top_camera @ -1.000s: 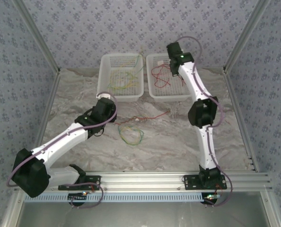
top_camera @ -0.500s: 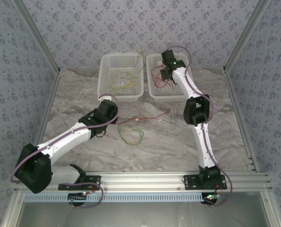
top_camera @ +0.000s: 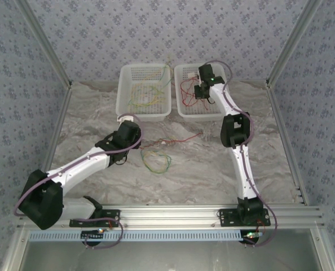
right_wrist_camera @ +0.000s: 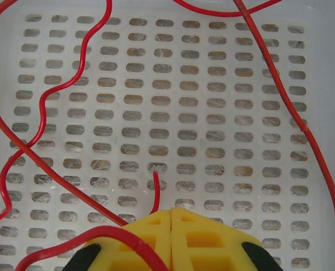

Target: Untangle the cables

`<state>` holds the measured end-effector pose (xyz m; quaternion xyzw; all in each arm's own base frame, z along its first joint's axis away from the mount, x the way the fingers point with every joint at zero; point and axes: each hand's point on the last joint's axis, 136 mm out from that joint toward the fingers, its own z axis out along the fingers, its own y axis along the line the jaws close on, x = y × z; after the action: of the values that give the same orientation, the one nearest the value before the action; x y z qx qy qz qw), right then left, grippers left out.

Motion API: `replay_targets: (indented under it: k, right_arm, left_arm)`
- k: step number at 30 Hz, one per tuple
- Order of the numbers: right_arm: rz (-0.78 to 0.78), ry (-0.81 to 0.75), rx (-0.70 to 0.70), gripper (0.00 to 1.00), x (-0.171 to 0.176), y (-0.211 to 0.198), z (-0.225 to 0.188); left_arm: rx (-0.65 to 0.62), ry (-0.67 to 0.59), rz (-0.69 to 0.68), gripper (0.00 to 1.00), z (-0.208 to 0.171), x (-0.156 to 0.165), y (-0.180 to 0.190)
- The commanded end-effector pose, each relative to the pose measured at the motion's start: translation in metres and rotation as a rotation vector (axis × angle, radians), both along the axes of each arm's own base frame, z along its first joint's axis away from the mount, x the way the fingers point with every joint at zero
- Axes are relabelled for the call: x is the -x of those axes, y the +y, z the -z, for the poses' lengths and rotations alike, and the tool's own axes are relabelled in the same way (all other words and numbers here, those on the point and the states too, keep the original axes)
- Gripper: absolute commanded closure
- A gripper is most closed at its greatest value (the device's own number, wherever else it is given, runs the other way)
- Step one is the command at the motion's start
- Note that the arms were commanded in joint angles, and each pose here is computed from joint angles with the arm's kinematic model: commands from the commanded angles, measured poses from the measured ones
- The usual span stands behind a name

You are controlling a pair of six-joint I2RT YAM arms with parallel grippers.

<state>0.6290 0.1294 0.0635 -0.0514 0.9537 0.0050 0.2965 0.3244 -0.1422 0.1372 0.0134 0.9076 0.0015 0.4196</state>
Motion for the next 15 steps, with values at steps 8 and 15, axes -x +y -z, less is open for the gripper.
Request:
replay_targets:
  k: [8,15]
  right_arm:
    - [0.042,-0.126,0.031,0.50,0.008,-0.015,-0.103]
    - [0.026,-0.179,0.080,0.30,0.030,-0.027,-0.167]
  left_arm:
    - [0.009,-0.079,-0.054,0.35,-0.024,-0.007,0.007]
    - [0.020,-0.086,-0.056,0.35,-0.029,-0.010,0.008]
